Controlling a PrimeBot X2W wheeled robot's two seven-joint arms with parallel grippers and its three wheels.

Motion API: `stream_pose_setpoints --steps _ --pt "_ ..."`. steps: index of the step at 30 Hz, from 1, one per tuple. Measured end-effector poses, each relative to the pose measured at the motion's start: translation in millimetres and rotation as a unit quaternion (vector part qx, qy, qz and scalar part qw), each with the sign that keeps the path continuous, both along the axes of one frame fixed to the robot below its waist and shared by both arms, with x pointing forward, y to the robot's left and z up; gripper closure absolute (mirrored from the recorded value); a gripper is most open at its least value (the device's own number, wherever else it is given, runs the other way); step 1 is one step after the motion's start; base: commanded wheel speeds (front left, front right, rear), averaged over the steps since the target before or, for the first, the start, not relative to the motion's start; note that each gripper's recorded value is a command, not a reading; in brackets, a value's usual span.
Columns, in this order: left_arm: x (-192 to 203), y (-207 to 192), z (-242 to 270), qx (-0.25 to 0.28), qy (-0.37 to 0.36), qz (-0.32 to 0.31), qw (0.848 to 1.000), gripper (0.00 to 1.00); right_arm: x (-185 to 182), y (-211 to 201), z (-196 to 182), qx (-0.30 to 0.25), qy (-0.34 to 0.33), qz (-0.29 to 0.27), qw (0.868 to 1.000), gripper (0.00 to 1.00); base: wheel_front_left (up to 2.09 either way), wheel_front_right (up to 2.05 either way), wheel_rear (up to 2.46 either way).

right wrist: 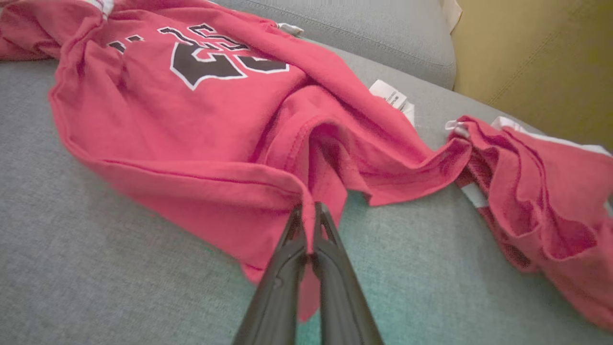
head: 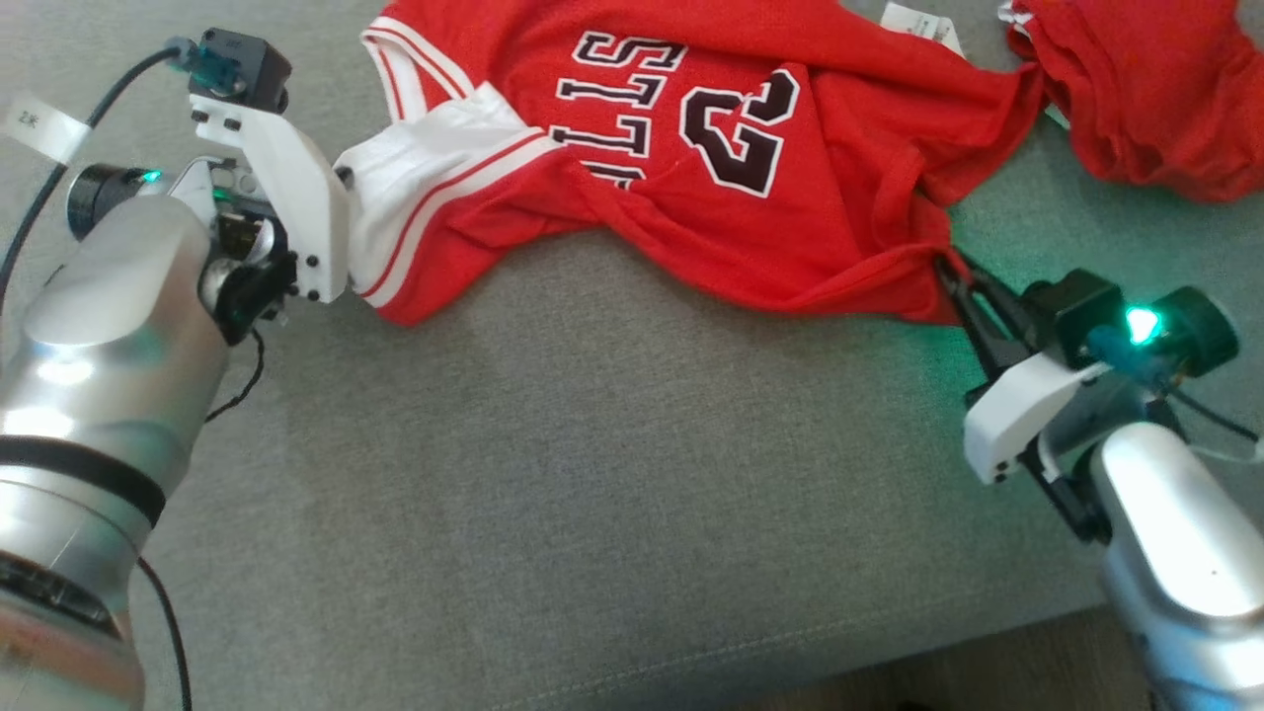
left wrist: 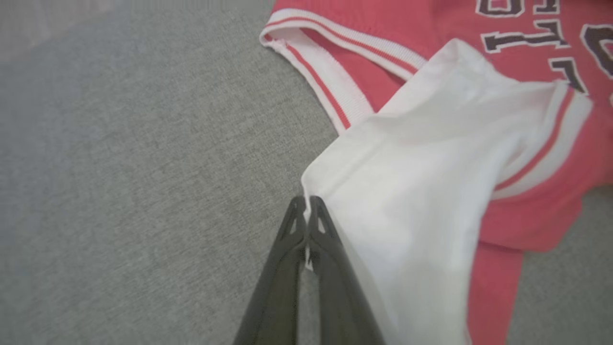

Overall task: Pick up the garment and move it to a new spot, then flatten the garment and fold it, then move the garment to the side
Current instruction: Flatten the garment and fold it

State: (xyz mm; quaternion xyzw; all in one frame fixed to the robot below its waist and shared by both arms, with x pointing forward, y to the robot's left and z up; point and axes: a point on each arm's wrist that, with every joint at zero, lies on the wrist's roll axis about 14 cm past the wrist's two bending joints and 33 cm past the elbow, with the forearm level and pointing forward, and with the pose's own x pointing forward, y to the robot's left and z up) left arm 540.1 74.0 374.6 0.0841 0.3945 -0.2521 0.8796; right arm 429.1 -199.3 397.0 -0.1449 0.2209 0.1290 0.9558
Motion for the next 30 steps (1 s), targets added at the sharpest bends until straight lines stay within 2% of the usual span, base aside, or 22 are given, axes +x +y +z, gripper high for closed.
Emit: stream_pose_setpoints --steps 7,11,12,17,20,21,24,28,30 --pt "10 -3 43 -0.038 -0.097 -0.004 0.995 1.00 16 -2 24 -0.009 -0.030 0.010 0.999 1.00 0.00 0.00 0.00" --pt "20 -9 90 -0.051 -0.192 -0.028 0.980 1.00 33 -10 57 -0.024 -0.066 0.018 0.997 1.00 0.00 0.00 0.00" --pt "25 -17 123 -0.067 -0.249 -0.044 0.965 1.00 46 -11 83 -0.031 -0.097 0.025 0.994 1.00 0.00 0.00 0.00" --pt "26 -27 210 -0.114 -0.385 -0.057 0.914 1.00 68 -13 159 -0.064 -0.176 0.046 0.981 1.00 0.00 0.00 0.00" --pt "20 -24 261 -0.129 -0.450 -0.042 0.883 1.00 72 -10 200 -0.083 -0.218 0.062 0.970 1.00 0.00 0.00 0.00" --pt "20 -24 261 -0.129 -0.450 -0.042 0.883 1.00 72 -10 200 -0.083 -0.218 0.062 0.970 1.00 0.00 0.00 0.00" --pt "8 -18 309 -0.144 -0.503 -0.021 0.852 1.00 70 -3 236 -0.093 -0.259 0.077 0.958 1.00 0.00 0.00 0.00" --pt "-24 -6 393 -0.185 -0.589 0.000 0.787 1.00 60 11 283 -0.090 -0.315 0.094 0.940 1.00 0.00 0.00 0.00" --pt "-45 3 416 -0.193 -0.618 0.005 0.762 1.00 51 15 300 -0.091 -0.336 0.099 0.932 1.00 0.00 0.00 0.00"
